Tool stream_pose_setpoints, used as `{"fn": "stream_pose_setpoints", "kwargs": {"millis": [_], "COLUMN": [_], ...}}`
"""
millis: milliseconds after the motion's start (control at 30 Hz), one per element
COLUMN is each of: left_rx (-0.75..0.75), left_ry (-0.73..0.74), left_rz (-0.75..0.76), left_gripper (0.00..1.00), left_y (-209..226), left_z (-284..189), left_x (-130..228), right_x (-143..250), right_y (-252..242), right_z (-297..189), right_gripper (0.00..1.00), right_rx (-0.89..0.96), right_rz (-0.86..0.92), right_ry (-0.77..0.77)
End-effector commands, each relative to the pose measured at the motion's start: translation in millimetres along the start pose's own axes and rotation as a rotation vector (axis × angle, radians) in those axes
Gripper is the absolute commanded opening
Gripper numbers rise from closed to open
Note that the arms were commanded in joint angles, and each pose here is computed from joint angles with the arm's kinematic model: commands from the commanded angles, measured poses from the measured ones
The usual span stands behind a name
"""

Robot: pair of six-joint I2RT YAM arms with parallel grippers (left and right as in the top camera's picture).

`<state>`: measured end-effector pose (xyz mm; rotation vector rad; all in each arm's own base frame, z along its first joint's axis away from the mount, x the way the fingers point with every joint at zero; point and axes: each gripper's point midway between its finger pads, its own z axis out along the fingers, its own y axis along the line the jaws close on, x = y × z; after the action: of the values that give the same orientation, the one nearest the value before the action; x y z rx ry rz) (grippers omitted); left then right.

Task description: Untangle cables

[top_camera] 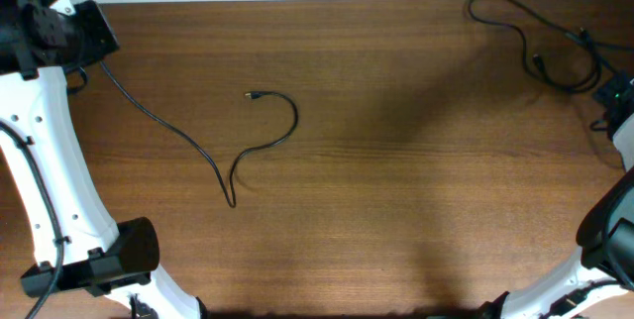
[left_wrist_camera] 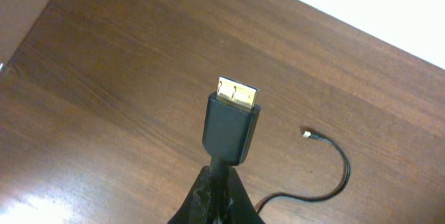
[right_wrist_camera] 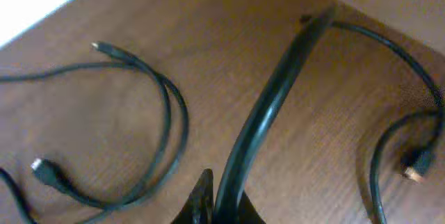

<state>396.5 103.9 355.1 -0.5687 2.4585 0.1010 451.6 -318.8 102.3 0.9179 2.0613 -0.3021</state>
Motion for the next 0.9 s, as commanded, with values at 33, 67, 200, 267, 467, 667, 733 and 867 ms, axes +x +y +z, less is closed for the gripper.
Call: {"fn": "stream_pose_setpoints", "kwargs": {"millis": [33,67,200,267,467,667,733,867], "left_rx": [0.029,0.027,0.024,0.024,0.023,0.027,0.028,0.028], "left_ry": [0.049,0.06,0.07,0.069,0.059,0.042,0.039,0.034], "left_rz": [-0.009,-0.008,-0.007,-0.007,-0.008,-0.009,-0.009,-0.009], "left_gripper": [0.0,0.0,0.0,0.0,0.0,0.0,0.0,0.0], "left_y": [-6,-5,-5,-5,-5,-5,-6,-6], "left_z": [2,2,2,2,2,2,2,2], "left_x": [10,13,16,15,13,9,8,7], "right_x": [30,42,94,99,56,31,46,67], "right_y": [55,68,84,79,64,33,22,9], "right_z": [34,41,53,49,13,-17,-19,-24], "right_gripper": [0.04,0.04,0.04,0.04,0.04,0.04,0.04,0.04], "right_rx": [-0.09,-0.101,-0.098,-0.079,-0.032,0.086,0.112,0.147], "right_rz": [-0.003,-0.017,-0.066,-0.071,-0.056,-0.051,-0.054,-0.064], "right_ry": [0.069,0.1,0.231,0.262,0.214,0.192,0.255,0.343]}}
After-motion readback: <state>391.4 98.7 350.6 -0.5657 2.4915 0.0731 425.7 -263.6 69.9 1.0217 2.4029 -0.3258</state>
